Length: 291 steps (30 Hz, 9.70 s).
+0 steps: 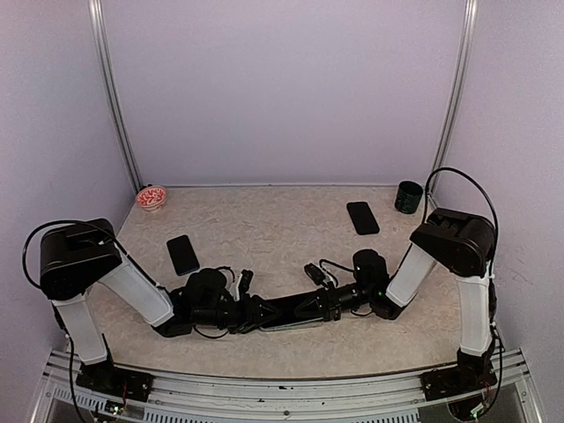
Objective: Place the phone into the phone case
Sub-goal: Pass from the right arm to the left, then press the bottom right corner of the phone case, then press the phone at the top left corner of the phone case, then press the bottom left corner of the phone case, then press the bottom right corner of the phone case, then pass from the left arm to the right
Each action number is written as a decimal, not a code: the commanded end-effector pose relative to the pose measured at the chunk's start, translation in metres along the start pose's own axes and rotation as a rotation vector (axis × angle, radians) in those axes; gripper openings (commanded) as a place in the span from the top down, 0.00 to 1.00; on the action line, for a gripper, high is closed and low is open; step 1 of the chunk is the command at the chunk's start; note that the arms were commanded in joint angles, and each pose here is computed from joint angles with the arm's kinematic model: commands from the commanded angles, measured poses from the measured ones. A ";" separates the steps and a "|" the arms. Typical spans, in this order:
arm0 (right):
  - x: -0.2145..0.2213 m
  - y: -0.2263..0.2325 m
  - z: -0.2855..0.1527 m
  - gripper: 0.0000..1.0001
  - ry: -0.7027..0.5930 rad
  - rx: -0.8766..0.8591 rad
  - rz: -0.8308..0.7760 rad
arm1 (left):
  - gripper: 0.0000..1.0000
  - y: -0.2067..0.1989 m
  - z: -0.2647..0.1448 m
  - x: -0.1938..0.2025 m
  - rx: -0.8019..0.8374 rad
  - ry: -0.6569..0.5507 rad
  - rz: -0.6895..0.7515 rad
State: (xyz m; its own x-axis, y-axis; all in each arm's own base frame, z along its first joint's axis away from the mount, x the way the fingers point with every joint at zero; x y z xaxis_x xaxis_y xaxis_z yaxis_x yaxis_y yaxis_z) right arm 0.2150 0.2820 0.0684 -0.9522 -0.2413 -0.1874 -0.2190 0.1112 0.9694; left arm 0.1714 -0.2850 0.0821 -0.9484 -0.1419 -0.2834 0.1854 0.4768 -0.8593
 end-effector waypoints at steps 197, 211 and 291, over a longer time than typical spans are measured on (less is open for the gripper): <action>0.018 0.153 -0.035 0.99 0.061 0.022 -0.536 | 1.00 -0.145 -0.089 -0.029 0.552 -0.239 0.706; 0.024 0.183 -0.055 0.34 0.058 0.192 -0.717 | 1.00 -0.149 -0.087 -0.026 0.520 -0.140 0.762; 0.040 0.185 0.000 1.00 0.347 0.050 -0.787 | 0.53 -0.156 -0.062 -0.021 0.461 0.087 0.819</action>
State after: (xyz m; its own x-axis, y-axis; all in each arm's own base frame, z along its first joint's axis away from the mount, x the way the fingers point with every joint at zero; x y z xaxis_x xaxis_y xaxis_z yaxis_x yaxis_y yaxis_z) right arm 0.1426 0.2902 0.2185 -0.4512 -0.6008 -0.6599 -0.7820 -0.0901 0.6167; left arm 0.1395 -0.3006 0.2238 -0.5368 0.2584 -0.8032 0.8355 0.0300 -0.5487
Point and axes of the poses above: each gripper's point midway between its finger pads, its own z axis out along the fingers, its own y axis along the line the jaws close on, x = y × z, the point moved 10 cm from there along -z, back along the fingers, and after that the axes turned 1 degree about z, right-handed, at the moved point
